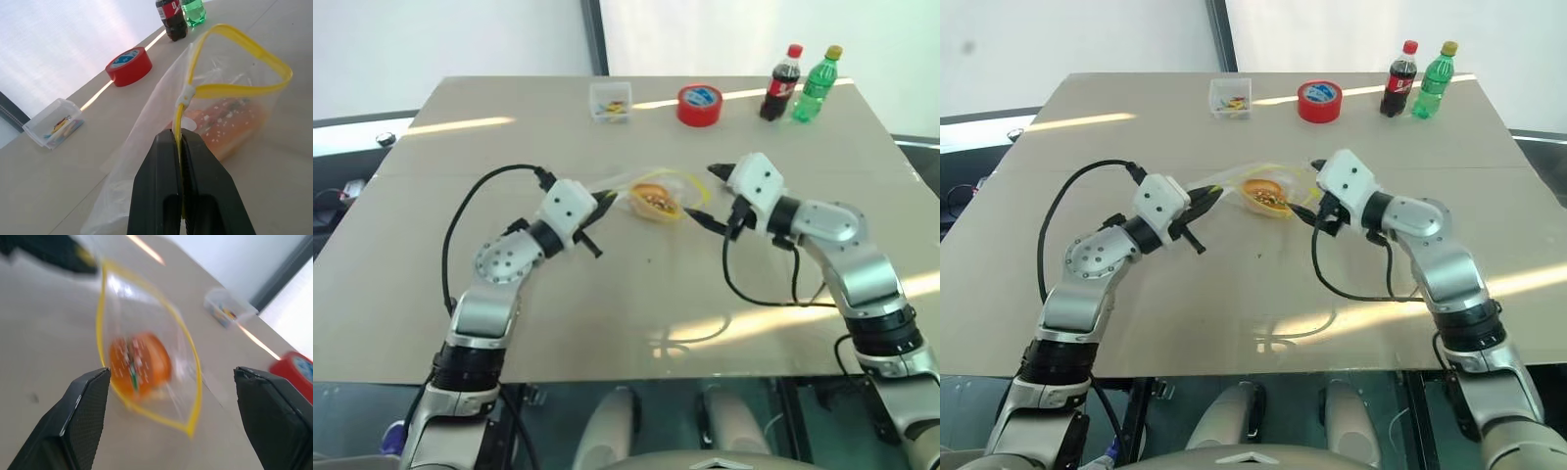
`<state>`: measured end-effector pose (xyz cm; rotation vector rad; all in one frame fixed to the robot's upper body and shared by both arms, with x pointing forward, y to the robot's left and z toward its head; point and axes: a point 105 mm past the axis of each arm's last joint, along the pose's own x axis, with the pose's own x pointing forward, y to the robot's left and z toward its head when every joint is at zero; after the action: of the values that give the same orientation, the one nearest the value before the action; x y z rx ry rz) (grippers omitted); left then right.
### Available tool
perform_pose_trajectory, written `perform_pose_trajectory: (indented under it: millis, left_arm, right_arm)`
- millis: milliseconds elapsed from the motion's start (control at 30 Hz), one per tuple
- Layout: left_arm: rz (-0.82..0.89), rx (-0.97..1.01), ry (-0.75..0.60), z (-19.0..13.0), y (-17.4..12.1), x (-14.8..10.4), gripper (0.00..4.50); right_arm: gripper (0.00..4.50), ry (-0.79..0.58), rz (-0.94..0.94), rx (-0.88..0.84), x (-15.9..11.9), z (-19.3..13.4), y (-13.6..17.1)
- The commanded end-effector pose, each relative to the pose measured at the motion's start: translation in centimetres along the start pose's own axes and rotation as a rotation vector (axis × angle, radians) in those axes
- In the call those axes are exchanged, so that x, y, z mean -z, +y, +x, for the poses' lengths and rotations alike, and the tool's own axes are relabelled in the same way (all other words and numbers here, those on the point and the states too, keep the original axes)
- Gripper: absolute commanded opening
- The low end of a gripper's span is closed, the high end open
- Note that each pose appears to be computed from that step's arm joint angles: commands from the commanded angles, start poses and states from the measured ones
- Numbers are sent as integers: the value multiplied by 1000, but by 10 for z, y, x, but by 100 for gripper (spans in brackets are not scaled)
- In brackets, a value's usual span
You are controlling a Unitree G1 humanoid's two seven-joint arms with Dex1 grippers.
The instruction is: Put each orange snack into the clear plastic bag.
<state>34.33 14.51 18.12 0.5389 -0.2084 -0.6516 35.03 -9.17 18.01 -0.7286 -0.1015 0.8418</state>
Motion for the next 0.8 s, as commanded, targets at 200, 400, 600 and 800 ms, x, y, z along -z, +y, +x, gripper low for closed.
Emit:
perform_pose_trajectory:
  millis: [200, 400, 600, 800]
  left_arm:
    - [35, -5, -41, 0, 4, -12, 0]
    - [45, -11, -39, -3, 4, -13, 0]
    - [44, -22, -47, -4, 6, -15, 0]
    - [5, -55, -118, 2, 19, -32, 0]
  right_arm:
    - [411, 94, -170, 62, 27, 27, -20]
    - [332, -4, -120, 14, 11, 40, -21]
    - [80, -26, -138, -3, 9, 41, -19]
    - [6, -29, -166, 75, -1, 23, -48]
